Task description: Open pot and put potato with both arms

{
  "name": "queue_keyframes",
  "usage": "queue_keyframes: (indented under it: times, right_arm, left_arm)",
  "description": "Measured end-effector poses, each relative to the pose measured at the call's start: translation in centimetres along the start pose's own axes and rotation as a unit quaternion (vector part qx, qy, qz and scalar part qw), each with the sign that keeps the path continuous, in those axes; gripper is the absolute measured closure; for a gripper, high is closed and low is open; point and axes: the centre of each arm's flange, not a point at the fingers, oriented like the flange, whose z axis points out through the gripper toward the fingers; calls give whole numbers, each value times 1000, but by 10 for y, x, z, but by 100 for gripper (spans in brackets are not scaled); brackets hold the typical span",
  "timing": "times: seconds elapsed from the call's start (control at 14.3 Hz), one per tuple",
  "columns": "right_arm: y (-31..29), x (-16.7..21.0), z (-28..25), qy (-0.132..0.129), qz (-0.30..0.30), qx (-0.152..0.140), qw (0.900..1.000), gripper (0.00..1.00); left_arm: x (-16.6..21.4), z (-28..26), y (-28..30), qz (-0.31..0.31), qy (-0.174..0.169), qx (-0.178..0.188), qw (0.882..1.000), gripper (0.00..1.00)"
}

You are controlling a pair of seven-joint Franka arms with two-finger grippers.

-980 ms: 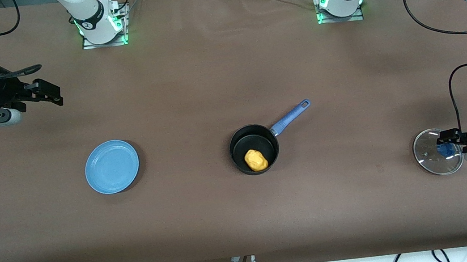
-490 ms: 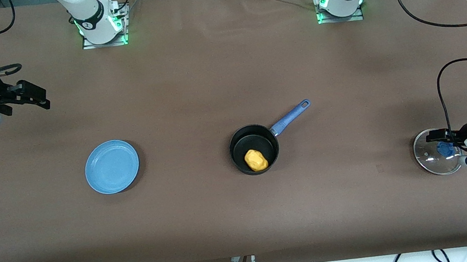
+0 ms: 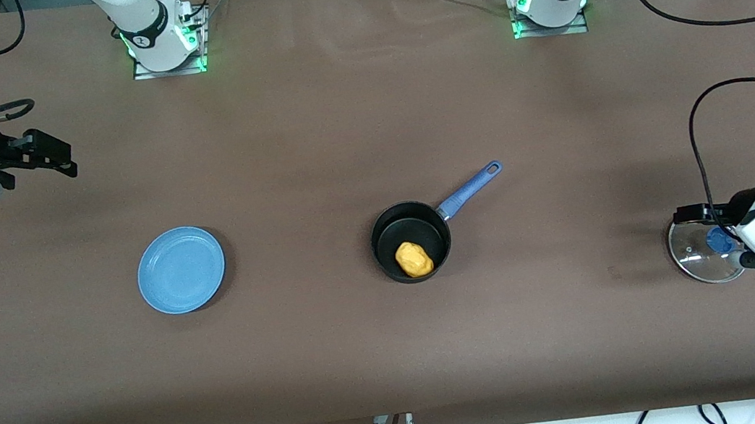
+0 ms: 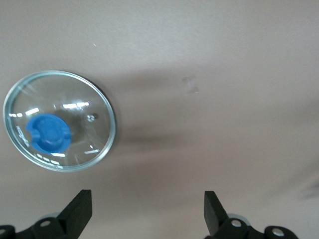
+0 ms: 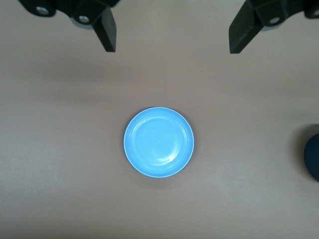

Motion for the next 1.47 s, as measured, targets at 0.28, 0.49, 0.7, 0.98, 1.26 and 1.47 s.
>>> queue_keyframes:
  times: [0.28, 0.49, 0.7, 0.98, 1.26, 1.47]
  right_arm:
    - [1, 0, 0, 1, 0, -6, 1000, 0]
    - [2, 1, -8, 12, 1, -8, 1000, 0]
    - [3, 1, -14, 18, 1, -10, 1000, 0]
    - [1, 1, -13, 16, 0, -10, 1000, 0]
    - [1, 0, -12, 10, -1, -10, 1000, 0]
    - [2, -1, -11, 6, 0, -11, 1000, 0]
  left_arm:
    - [-12, -29, 16, -12, 0, 5, 1000, 0]
    - [-26, -61, 41, -26, 1, 11, 1000, 0]
    - [-53, -110, 86, -33, 9, 23, 999, 0]
    - [-108, -177, 104, -35, 41, 37, 998, 0]
    - [-154, -199, 114, -36, 46, 42, 997, 0]
    - [-174, -191, 125, -63, 35, 15, 997, 0]
